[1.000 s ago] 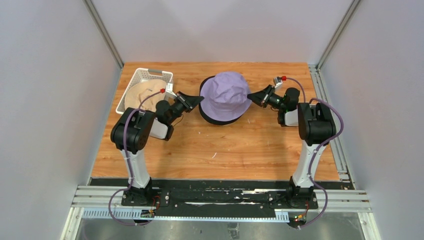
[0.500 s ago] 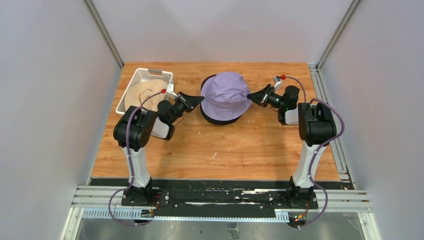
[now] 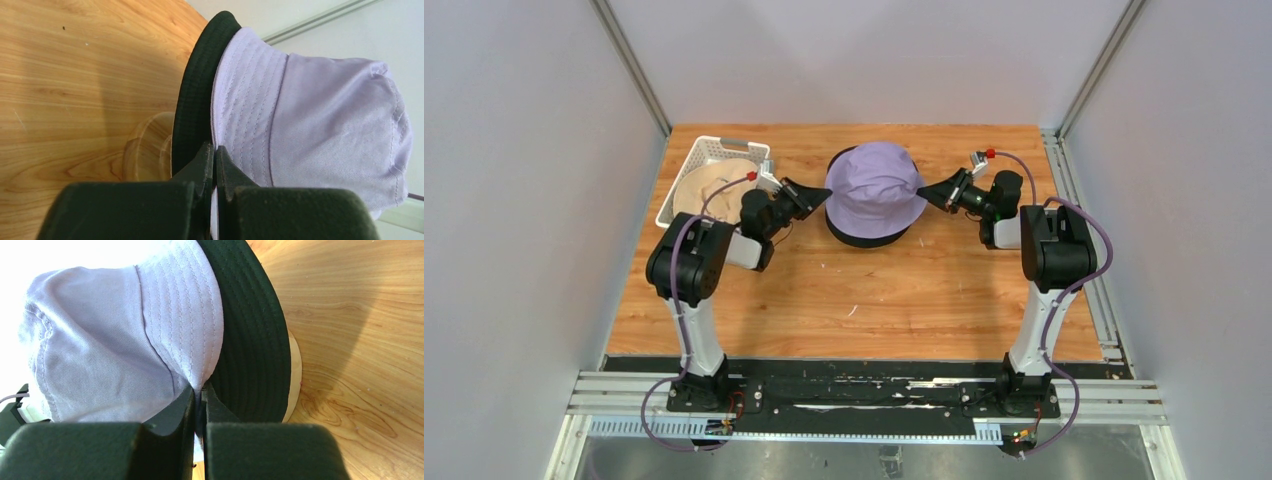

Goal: Stack the hats
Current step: Stack the hat on the hat.

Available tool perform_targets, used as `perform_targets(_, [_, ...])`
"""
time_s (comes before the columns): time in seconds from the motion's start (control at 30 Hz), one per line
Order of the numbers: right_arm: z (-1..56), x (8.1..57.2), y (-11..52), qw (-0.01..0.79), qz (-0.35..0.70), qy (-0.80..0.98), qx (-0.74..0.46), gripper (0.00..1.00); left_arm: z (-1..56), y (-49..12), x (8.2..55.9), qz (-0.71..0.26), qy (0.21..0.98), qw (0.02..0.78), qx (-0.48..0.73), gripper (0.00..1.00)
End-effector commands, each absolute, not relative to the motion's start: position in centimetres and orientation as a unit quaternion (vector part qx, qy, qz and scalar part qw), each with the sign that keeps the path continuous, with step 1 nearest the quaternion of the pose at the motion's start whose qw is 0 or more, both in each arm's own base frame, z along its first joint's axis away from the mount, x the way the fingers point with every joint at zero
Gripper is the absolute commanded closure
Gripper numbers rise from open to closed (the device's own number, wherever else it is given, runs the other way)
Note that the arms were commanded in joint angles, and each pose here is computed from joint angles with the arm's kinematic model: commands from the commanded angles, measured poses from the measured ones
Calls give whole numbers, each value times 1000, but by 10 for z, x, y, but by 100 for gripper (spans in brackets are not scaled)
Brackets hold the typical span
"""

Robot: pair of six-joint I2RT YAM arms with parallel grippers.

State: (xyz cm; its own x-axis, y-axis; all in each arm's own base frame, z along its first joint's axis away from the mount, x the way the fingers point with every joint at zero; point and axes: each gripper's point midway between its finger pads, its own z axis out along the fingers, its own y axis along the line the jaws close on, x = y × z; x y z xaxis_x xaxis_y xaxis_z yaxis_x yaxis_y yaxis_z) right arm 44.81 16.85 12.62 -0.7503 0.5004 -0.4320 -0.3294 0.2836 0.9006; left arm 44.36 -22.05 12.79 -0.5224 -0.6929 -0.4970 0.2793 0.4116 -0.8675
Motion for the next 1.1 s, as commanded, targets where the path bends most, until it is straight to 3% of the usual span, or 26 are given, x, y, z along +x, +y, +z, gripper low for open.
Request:
perform_targets(0.0, [97, 461, 152, 352, 563, 741, 101, 99, 27, -178, 436, -380, 806, 397, -221, 100])
perform_targets(0.83, [59, 444, 174, 316, 540, 773, 102, 100, 18, -168, 463, -324, 842, 371, -218, 100])
perform_targets(0.93, [58, 443, 175, 315, 538, 776, 99, 99, 24, -167, 467, -329, 840, 373, -216, 90])
perform_targets(1.0, [58, 442, 175, 315, 538, 776, 99, 93, 29, -165, 470, -327, 840, 378, -213, 84])
perform_targets(1.07, [61, 440, 175, 318, 538, 775, 98, 73, 35, -162, 472, -322, 841, 382, -209, 78])
